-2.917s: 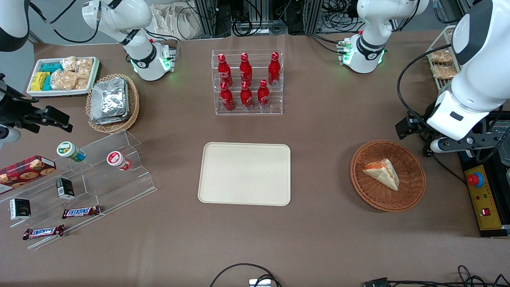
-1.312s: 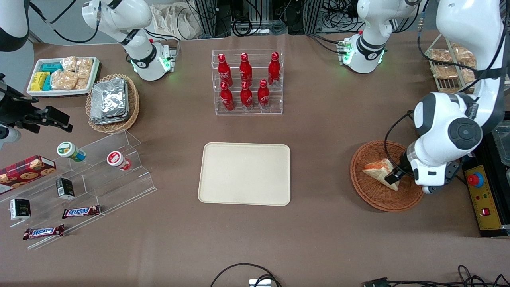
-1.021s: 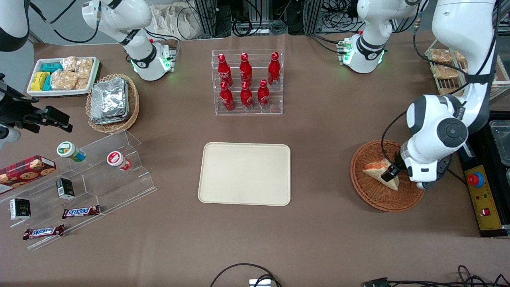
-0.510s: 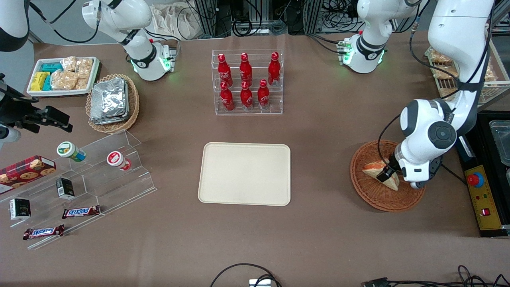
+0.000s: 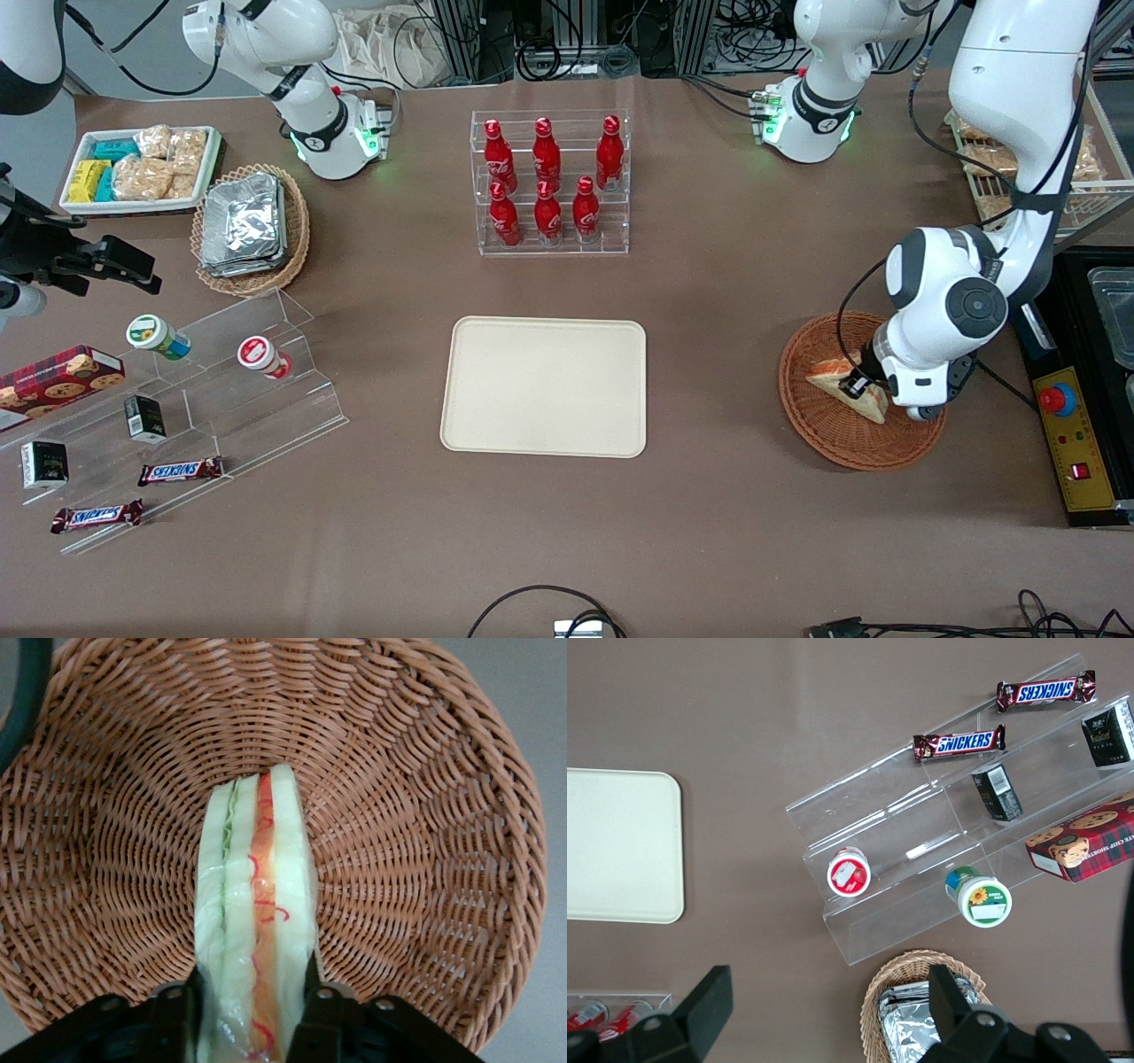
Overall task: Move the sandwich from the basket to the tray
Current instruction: 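Close the left gripper on the sandwich's wrapped edge, then lift the sandwich up out of the basket with the left gripper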
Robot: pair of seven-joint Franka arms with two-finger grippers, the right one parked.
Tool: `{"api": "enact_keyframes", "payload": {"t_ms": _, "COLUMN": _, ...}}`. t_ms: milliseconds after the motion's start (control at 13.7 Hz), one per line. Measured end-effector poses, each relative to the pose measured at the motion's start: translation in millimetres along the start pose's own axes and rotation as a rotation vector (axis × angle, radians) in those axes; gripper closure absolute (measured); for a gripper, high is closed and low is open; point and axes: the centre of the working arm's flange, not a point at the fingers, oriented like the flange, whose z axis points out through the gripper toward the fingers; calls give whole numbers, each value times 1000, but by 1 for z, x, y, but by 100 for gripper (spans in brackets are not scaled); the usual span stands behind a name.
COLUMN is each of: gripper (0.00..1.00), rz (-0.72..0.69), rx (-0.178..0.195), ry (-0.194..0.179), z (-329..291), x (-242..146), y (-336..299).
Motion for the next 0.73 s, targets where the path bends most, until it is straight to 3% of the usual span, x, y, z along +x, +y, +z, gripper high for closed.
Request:
{"api": "enact_keyframes", "payload": {"t_ms": 219, "gripper": 69, "rz": 87, "rx": 57, "ry": -38, "z": -18, "x": 4, "y": 1}}
{"api": "enact_keyframes", "payload": {"t_ms": 438, "gripper": 70, "rz": 212, "rx": 105, "ry": -68, "z": -87, "x": 19, "y": 9}}
{"api": "enact_keyframes", "payload": {"t_ms": 583, "gripper": 79, "rz": 371, "rx": 102, "ry": -68, "z": -151, "x": 28, "y": 17}}
{"api": "enact_keyframes", "payload": {"t_ms": 729, "gripper": 81, "rz": 535, "rx": 76, "ry": -47, "z": -205, "x": 31, "y": 28}}
